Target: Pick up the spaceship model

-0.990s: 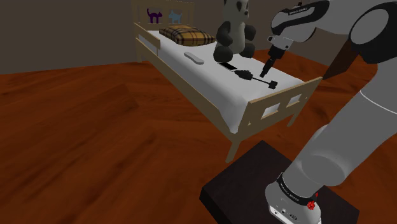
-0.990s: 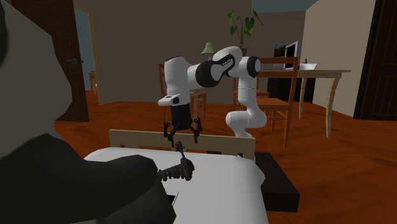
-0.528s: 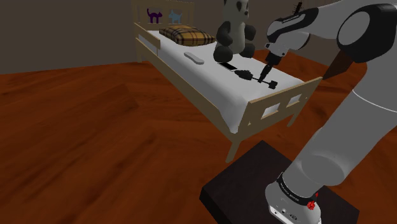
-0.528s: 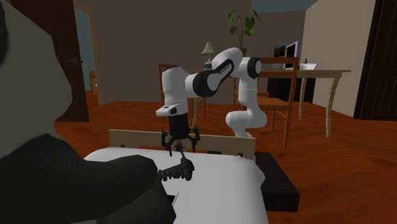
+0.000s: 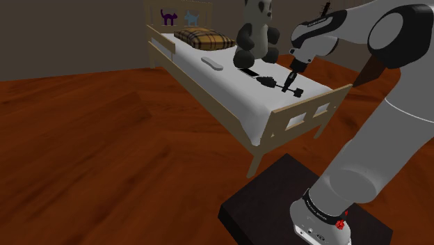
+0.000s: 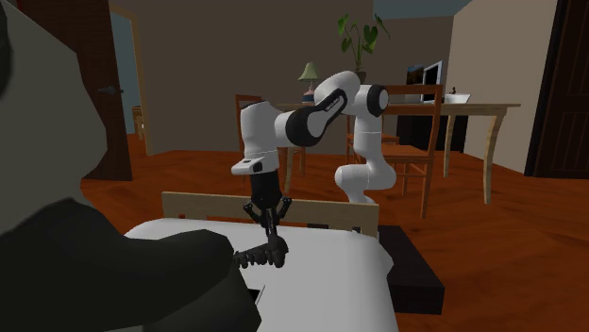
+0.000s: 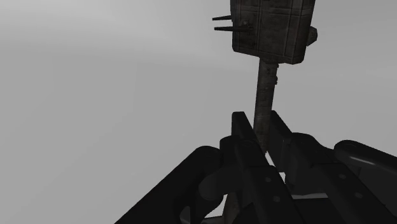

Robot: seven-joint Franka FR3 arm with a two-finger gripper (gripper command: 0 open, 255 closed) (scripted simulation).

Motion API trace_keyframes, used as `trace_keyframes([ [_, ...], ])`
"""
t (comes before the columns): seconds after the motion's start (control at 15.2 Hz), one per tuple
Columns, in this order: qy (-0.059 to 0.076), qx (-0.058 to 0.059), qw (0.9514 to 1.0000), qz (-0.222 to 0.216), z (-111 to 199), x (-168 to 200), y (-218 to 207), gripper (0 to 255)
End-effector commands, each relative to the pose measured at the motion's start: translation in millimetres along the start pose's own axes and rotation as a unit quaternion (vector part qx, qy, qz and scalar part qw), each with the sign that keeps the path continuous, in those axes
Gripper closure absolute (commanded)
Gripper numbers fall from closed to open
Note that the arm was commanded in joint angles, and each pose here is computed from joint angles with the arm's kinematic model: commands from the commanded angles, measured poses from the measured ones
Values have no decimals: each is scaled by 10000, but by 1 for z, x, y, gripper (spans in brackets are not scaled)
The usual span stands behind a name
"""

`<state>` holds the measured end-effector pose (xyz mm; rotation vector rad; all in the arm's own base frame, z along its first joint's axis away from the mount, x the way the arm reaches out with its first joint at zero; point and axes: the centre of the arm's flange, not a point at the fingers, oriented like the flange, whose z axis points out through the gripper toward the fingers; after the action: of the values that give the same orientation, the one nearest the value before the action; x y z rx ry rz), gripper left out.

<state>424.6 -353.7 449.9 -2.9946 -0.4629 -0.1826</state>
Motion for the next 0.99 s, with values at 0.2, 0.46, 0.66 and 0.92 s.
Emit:
trace_keyframes([
  [0.2, 0, -1, 10000, 0, 0, 0, 0, 255],
  [0.46, 0, -1, 10000, 0, -20, 3, -2, 255],
  [0.66, 0, -1, 10000, 0, -36, 5, -3, 255],
  [0.92, 0, -1, 10000, 0, -57, 8, -5, 255],
])
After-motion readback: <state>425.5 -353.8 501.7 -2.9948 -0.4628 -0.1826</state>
